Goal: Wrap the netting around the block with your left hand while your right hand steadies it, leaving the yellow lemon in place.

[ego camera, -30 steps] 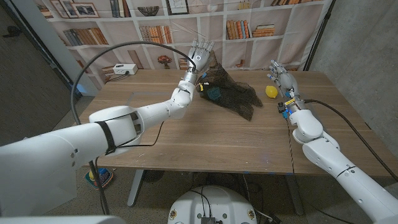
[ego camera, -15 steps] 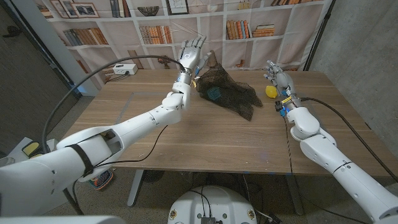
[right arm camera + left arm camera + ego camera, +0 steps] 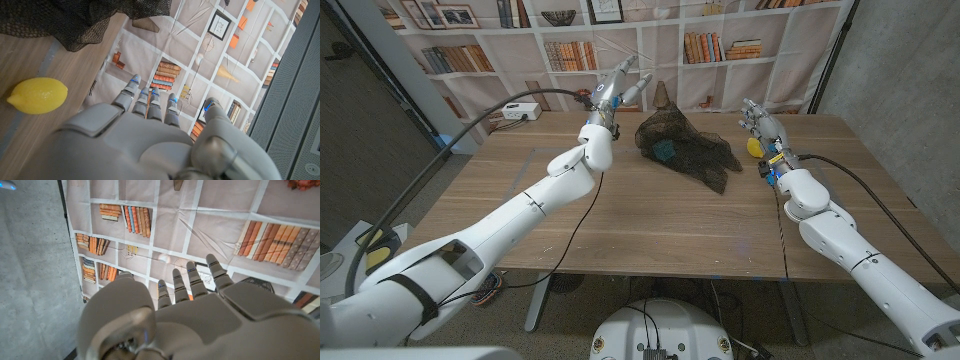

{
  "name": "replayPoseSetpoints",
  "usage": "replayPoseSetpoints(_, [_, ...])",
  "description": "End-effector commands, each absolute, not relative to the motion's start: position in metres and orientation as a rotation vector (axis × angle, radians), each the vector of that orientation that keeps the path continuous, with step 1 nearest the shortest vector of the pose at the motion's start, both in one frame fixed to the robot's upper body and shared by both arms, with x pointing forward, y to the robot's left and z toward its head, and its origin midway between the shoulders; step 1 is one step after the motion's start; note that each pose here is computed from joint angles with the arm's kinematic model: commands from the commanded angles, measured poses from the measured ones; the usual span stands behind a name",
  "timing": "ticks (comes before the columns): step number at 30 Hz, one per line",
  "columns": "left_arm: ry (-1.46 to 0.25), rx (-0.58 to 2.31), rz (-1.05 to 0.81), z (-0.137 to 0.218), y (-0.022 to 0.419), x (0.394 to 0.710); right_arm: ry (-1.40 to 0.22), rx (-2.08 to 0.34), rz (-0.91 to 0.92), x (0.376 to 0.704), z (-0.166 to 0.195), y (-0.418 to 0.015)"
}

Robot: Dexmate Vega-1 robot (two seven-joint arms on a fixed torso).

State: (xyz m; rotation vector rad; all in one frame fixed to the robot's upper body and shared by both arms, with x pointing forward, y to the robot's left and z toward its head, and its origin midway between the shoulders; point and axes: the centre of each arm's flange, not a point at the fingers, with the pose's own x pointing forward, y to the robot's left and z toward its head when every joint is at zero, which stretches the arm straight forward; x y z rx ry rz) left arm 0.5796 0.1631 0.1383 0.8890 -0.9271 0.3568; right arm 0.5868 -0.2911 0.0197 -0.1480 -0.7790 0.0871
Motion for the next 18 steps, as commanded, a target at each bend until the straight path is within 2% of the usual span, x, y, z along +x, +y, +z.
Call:
replayPoseSetpoints(1, [-0.776,0.599,-0.018,0.12,0.199,0.574,-0.775,-0.183,0.084,0.592,0.026,-0.288])
replayPoseSetpoints(5, [-0.746,0.566,-0.056,0.114,0.211,0.573,-0.778,-0.19,0.064,0.591,0.027,-0.287])
replayPoseSetpoints(12, [-0.669,0.463,-0.25,0.106,0.228,0.581,-0.776,-0.201,0.027,0.587,0.027,-0.283])
replayPoseSetpoints(18, [-0.658,0.448,-0.282,0.101,0.24,0.584,-0.764,-0.208,-0.014,0.583,0.024,-0.283])
